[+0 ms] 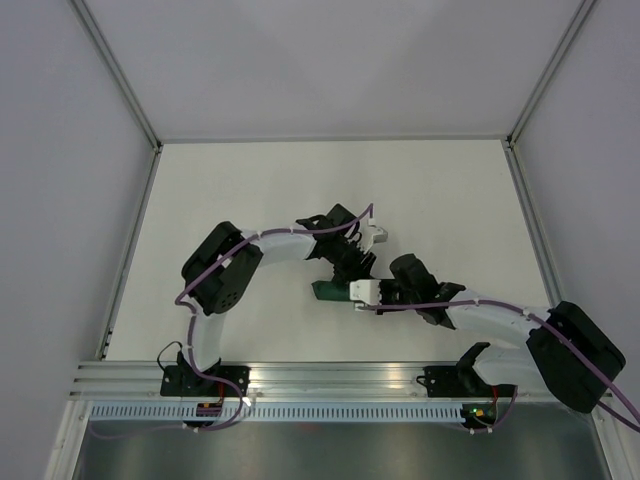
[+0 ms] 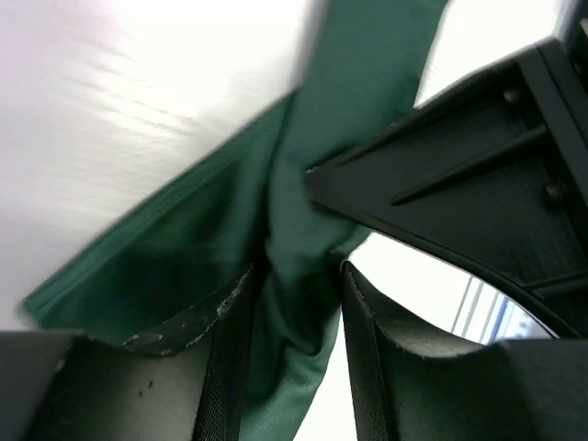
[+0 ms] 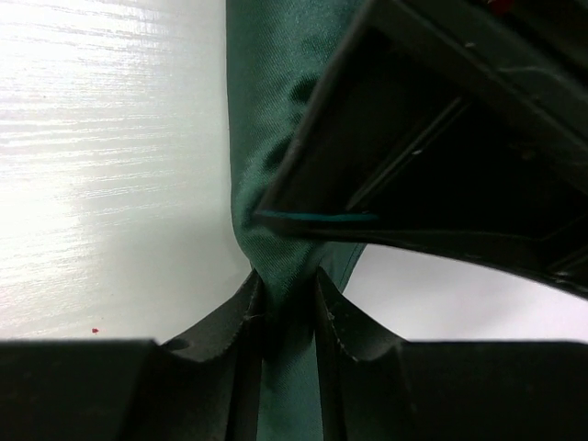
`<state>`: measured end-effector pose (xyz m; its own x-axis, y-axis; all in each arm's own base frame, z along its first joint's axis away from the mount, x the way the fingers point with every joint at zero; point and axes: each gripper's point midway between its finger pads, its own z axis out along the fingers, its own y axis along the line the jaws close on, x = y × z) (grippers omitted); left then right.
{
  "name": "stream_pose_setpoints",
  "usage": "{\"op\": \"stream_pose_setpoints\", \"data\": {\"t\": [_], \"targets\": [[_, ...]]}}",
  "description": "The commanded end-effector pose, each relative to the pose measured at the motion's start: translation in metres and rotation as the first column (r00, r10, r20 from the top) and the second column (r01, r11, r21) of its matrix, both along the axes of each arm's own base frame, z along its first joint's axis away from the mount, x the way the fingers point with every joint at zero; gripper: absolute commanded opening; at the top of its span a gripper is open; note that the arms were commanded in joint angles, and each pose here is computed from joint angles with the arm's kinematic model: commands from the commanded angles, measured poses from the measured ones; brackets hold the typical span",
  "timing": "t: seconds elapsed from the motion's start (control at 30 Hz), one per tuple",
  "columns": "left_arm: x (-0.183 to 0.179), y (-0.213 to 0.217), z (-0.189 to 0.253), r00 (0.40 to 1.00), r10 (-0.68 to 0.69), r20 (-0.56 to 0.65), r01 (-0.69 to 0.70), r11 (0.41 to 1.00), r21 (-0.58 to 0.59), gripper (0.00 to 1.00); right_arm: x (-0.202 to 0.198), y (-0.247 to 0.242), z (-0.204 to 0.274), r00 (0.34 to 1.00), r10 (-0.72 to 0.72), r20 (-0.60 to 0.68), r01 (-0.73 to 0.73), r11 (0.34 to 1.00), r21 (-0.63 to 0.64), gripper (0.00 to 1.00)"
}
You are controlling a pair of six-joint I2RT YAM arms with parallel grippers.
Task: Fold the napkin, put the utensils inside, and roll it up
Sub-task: Roll the napkin with the utensil
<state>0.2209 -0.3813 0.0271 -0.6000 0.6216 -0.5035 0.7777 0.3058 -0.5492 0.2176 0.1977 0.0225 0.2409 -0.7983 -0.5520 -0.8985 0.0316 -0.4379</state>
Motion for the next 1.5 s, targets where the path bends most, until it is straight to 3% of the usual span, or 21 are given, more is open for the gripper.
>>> {"op": "stream_pose_setpoints", "data": {"t": [0.0,0.23,0.37,0.5,0.73,0.93,1.17,1.47], "targets": [[0.036,0.008,0.036,0.980,0.148,0.130,-0.149,0.989,-0.004,0.47,-0.014,-0.007,-0.013,0.994,-0.005,-0.112,-0.003,0.998,-0.069,0.25],[0.084,0.036,0.075,0.880,0.363,0.306,-0.363,0.930,-0.059,0.48,-0.022,-0.006,-0.017,0.970,-0.001,-0.241,-0.022,0.995,-0.095,0.23],[0.103,0.060,0.092,0.770,0.504,0.391,-0.504,0.857,-0.112,0.48,-0.019,-0.006,-0.013,0.944,-0.002,-0.329,-0.032,0.995,-0.098,0.23],[0.102,0.077,0.110,0.693,0.575,0.435,-0.556,0.810,-0.186,0.48,-0.016,-0.010,-0.017,0.888,-0.014,-0.459,-0.035,0.995,-0.098,0.23],[0.084,0.095,0.123,0.619,0.639,0.457,-0.557,0.767,-0.318,0.47,-0.003,-0.017,-0.023,0.763,-0.035,-0.645,-0.047,0.993,-0.109,0.23],[0.053,0.095,0.121,0.569,0.606,0.556,-0.462,0.795,-0.394,0.51,0.005,-0.018,-0.030,0.620,-0.035,-0.784,-0.072,0.992,-0.101,0.23],[0.018,0.062,0.114,0.475,0.425,0.770,-0.292,0.902,-0.317,0.55,0.017,-0.016,-0.034,0.454,-0.026,-0.890,-0.063,0.996,-0.061,0.23],[0.006,0.020,0.077,0.403,0.146,0.903,-0.099,0.988,-0.116,0.56,0.025,-0.015,-0.038,0.419,-0.038,-0.907,-0.048,0.997,-0.064,0.23]]}}
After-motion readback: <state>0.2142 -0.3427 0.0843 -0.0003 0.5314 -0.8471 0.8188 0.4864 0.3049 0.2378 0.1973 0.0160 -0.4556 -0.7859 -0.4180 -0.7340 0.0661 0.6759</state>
